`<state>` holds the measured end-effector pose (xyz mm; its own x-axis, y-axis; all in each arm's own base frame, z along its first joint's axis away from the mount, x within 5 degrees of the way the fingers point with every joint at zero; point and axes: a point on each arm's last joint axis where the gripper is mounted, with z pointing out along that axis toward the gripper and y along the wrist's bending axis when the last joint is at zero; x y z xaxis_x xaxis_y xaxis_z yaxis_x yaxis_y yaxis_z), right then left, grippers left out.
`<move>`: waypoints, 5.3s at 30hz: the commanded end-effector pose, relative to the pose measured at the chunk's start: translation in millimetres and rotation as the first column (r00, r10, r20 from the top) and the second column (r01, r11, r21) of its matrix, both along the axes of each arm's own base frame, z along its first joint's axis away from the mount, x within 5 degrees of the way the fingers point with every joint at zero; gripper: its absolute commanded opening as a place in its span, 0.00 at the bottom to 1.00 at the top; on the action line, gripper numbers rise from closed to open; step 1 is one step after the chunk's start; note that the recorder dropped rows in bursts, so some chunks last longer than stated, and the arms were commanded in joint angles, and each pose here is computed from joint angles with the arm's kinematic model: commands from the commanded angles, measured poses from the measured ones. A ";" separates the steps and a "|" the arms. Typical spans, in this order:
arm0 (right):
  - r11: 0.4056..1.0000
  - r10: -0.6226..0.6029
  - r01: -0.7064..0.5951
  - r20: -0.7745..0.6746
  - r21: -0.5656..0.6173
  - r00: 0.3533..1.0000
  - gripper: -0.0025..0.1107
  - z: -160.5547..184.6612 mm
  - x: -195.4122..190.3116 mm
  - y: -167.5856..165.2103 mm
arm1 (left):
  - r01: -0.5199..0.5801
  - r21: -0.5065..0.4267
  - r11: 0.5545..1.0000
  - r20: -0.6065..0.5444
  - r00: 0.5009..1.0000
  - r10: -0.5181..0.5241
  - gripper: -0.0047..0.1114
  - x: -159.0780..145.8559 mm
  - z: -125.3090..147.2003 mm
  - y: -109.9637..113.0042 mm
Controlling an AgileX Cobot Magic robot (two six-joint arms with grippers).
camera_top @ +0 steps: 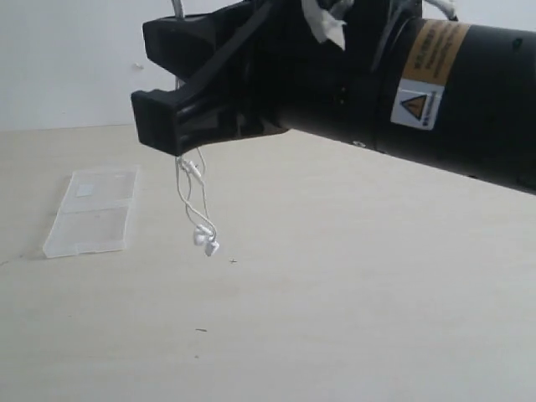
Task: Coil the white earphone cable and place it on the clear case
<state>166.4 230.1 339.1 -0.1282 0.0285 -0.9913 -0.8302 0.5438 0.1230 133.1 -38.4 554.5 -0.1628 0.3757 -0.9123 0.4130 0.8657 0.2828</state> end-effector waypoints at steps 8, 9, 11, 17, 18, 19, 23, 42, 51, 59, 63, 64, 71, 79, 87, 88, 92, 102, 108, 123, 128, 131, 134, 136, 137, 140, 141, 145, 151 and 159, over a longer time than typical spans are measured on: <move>1.000 -0.014 0.013 0.042 0.027 0.999 0.02 29.0 -0.4 -1.7 | 0.014 -0.011 1.000 -0.232 0.973 -0.016 0.04 10.1 -45.6 -4.5; 0.999 -0.017 0.016 0.043 0.027 0.999 0.02 32.4 0.1 -1.5 | 0.025 -0.016 1.000 -0.246 0.969 -0.028 0.04 11.1 -48.7 -5.8; 0.999 -0.020 0.019 0.044 0.028 0.999 0.02 35.7 0.6 -1.4 | 0.028 -0.018 0.999 -0.264 0.964 -0.032 0.04 12.7 -53.0 -6.6; 0.999 -0.026 0.023 0.058 0.041 0.998 0.02 46.3 0.1 -2.7 | 0.027 -0.009 1.000 -0.312 0.950 -0.028 0.05 18.1 -66.5 -7.3; 0.999 -0.026 0.023 0.058 0.041 0.998 0.02 46.3 0.1 -2.7 | 0.027 -0.008 1.000 -0.319 0.947 -0.028 0.07 18.5 -68.0 -7.3; 0.999 -0.026 0.024 0.057 0.039 0.998 0.02 46.1 0.1 -2.7 | 0.027 -0.007 1.000 -0.323 0.946 -0.028 0.10 18.9 -69.2 -7.4; 0.999 -0.027 0.025 0.054 0.035 0.998 0.02 45.8 0.2 -2.8 | 0.024 0.010 1.000 -0.352 0.936 -0.019 0.36 19.9 -75.1 -6.6; 1.000 -0.028 0.029 0.091 -0.010 0.995 0.02 44.2 0.6 -3.0 | 0.087 0.000 0.996 -0.341 0.936 -0.082 0.53 15.4 -74.3 -10.9; 0.999 -0.025 0.022 0.125 0.026 0.992 0.02 53.3 -0.1 -2.7 | 0.095 -0.010 0.995 -0.341 0.935 -0.093 0.53 15.0 -74.0 -11.9; 0.996 -0.021 0.011 0.112 0.089 0.993 0.02 60.9 -1.0 -2.6 | 0.203 -0.071 0.977 -0.318 0.923 -0.215 0.54 11.0 -70.4 -21.9; 0.993 -0.019 0.005 0.127 0.114 0.992 0.02 65.9 -3.1 -4.8 | 0.229 -0.094 0.969 -0.320 0.914 -0.248 0.54 10.8 -72.0 -24.9; 0.993 -0.021 0.006 0.128 0.115 0.992 0.02 67.5 -3.8 -5.9 | 0.240 -0.098 0.966 -0.320 0.911 -0.259 0.54 10.4 -72.9 -25.8; 0.992 -0.024 0.007 0.139 0.123 0.990 0.02 72.9 -6.9 -10.3 | 0.243 -0.099 0.965 -0.310 0.914 -0.262 0.58 2.9 -94.4 -24.8; 1.000 0.012 -0.014 0.092 0.019 0.996 0.02 63.1 -16.8 -3.2 | 0.289 -0.121 0.950 -0.212 0.927 -0.310 0.59 -11.5 -136.7 -26.6; 0.999 0.038 -0.036 0.089 -0.026 0.995 0.02 59.4 -23.7 1.2 | 0.248 -0.118 0.961 -0.148 0.953 -0.264 0.59 6.4 -179.0 -26.0; 0.999 0.039 -0.036 0.097 -0.032 0.995 0.02 59.4 -23.7 1.2 | 0.249 -0.098 0.964 -0.148 0.954 -0.261 0.59 6.6 -179.7 -25.3; 0.999 0.038 -0.034 0.099 -0.041 0.994 0.02 58.8 -23.5 1.1 | 0.229 -0.119 0.966 -0.144 0.959 -0.245 0.59 7.6 -178.7 -24.7; 0.998 0.052 -0.054 0.124 0.015 0.991 0.02 62.4 -23.6 4.4 | 0.270 -0.184 0.945 -0.171 0.938 -0.301 0.81 6.2 -181.7 -30.3; 0.999 0.053 -0.054 0.116 0.004 0.992 0.02 59.0 -20.9 8.7 | 0.339 -0.199 0.919 -0.127 0.921 -0.367 0.81 3.5 -177.7 -35.3; 0.997 0.053 -0.062 0.146 0.055 0.988 0.02 73.4 -21.6 8.8 | 0.435 -0.258 0.863 -0.128 0.870 -0.477 0.81 25.6 -185.9 -48.2; 0.996 0.053 -0.062 0.145 0.057 0.988 0.02 73.5 -21.6 8.8 | 0.421 -0.257 0.870 -0.146 0.873 -0.465 0.81 33.9 -190.6 -48.6; 0.996 0.053 -0.062 0.145 0.057 0.988 0.02 73.5 -21.6 8.8 | 0.438 -0.276 0.856 -0.161 0.856 -0.490 0.81 36.0 -193.3 -51.0; 0.996 0.054 -0.063 0.146 0.058 0.988 0.02 73.6 -21.7 8.8 | 0.443 -0.288 0.849 -0.162 0.851 -0.499 0.81 36.4 -193.4 -51.9; 0.996 0.053 -0.063 0.145 0.060 0.988 0.02 73.7 -21.7 8.8 | 0.451 -0.299 0.841 -0.148 0.849 -0.508 0.81 36.1 -191.9 -52.7; 0.996 0.053 -0.063 0.145 0.060 0.988 0.02 73.7 -21.7 8.8 | 0.461 -0.302 0.834 -0.140 0.844 -0.517 0.81 35.5 -191.1 -53.4; 0.994 0.057 -0.070 0.152 0.080 0.987 0.02 75.6 -22.2 9.0 | 0.482 -0.315 0.818 -0.109 0.837 -0.536 0.81 36.2 -189.0 -55.6; 0.994 0.058 -0.072 0.154 0.085 0.986 0.02 76.1 -22.4 9.0 | 0.481 -0.316 0.818 -0.113 0.837 -0.536 0.81 37.4 -189.8 -55.8; 0.991 0.061 -0.077 0.144 0.109 0.988 0.02 77.5 -22.8 9.0 | 0.478 -0.335 0.812 -0.149 0.824 -0.547 0.81 45.0 -196.7 -57.9; 0.990 0.063 -0.081 0.147 0.119 0.987 0.02 78.4 -23.1 9.1 | 0.502 -0.376 0.778 -0.128 0.804 -0.581 0.81 50.9 -198.1 -62.0; 0.989 0.064 -0.083 0.151 0.124 0.987 0.02 78.9 -23.3 9.1 | 0.512 -0.394 0.763 -0.150 0.783 -0.604 0.77 54.9 -203.1 -64.4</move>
